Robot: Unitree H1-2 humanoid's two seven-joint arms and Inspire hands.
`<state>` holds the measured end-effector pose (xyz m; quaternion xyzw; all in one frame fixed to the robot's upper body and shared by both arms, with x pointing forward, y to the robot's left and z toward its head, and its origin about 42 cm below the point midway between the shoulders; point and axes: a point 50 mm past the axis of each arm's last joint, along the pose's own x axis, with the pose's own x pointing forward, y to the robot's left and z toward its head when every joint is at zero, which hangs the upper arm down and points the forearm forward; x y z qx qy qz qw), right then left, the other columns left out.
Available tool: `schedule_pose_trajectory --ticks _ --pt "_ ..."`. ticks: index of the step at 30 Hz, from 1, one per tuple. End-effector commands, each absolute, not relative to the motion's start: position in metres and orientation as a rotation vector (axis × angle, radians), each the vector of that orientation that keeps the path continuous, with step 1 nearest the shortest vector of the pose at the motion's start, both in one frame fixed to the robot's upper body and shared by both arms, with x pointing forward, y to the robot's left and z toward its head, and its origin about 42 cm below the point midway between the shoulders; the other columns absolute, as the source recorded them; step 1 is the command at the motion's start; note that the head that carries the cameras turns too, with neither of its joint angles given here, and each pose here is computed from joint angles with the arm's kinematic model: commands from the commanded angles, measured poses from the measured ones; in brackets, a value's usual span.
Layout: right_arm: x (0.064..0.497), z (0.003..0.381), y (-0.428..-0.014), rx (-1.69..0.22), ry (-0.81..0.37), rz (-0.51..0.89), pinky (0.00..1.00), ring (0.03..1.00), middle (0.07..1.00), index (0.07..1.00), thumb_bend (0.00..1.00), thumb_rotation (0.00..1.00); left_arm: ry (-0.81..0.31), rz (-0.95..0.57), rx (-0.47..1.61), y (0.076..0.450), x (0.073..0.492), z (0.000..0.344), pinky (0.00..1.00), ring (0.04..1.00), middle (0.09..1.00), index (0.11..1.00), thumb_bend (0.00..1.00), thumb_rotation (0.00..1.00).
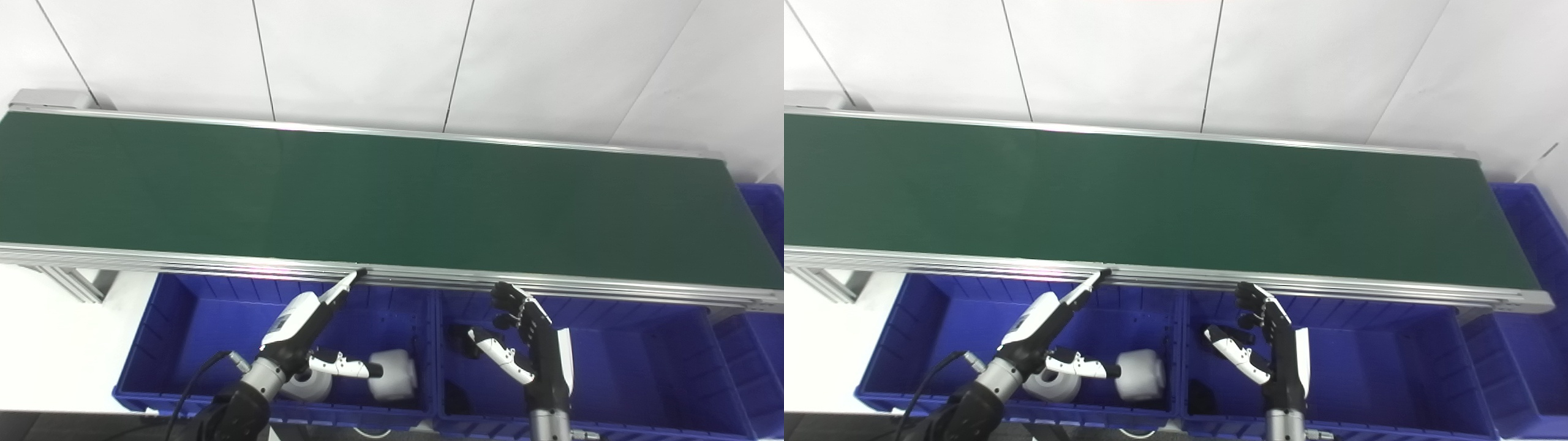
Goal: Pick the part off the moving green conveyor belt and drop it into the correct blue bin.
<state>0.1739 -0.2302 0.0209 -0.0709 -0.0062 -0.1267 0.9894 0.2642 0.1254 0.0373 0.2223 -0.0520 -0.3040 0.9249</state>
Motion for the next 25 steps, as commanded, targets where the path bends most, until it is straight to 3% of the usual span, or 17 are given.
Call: schedule_pose_trajectory --ticks 1,4,9,17,25 --pt "0.173 0.029 -0.234 -0.138 -0.077 -0.250 0.69 0.743 0.754 0.755 0.80 0.44 -0.183 -0.595 0.315 0.116 0.259 0.044 0.85 0.923 0.956 0.966 0.76 0.51" --pt "0.172 0.028 -0.238 -0.157 -0.073 -0.239 0.70 0.753 0.763 0.765 0.79 0.44 -0.185 -0.561 0.264 0.116 0.253 0.038 0.84 0.906 0.939 0.951 0.75 0.52" --pt "0.171 0.026 -0.243 -0.120 -0.060 -0.229 0.71 0.760 0.769 0.778 0.82 0.38 -0.153 -0.492 0.191 0.111 0.254 0.032 0.83 0.891 0.914 0.919 0.72 0.40" --pt "0.170 0.020 -0.250 -0.115 -0.035 -0.229 0.73 0.763 0.754 0.767 0.83 0.33 -0.120 -0.447 0.112 0.104 0.255 0.027 0.82 0.871 0.895 0.904 0.71 0.33" --pt "0.171 0.019 -0.252 -0.133 -0.031 -0.209 0.72 0.755 0.753 0.761 0.83 0.31 -0.120 -0.434 0.135 0.102 0.257 0.025 0.80 0.859 0.880 0.891 0.72 0.33"
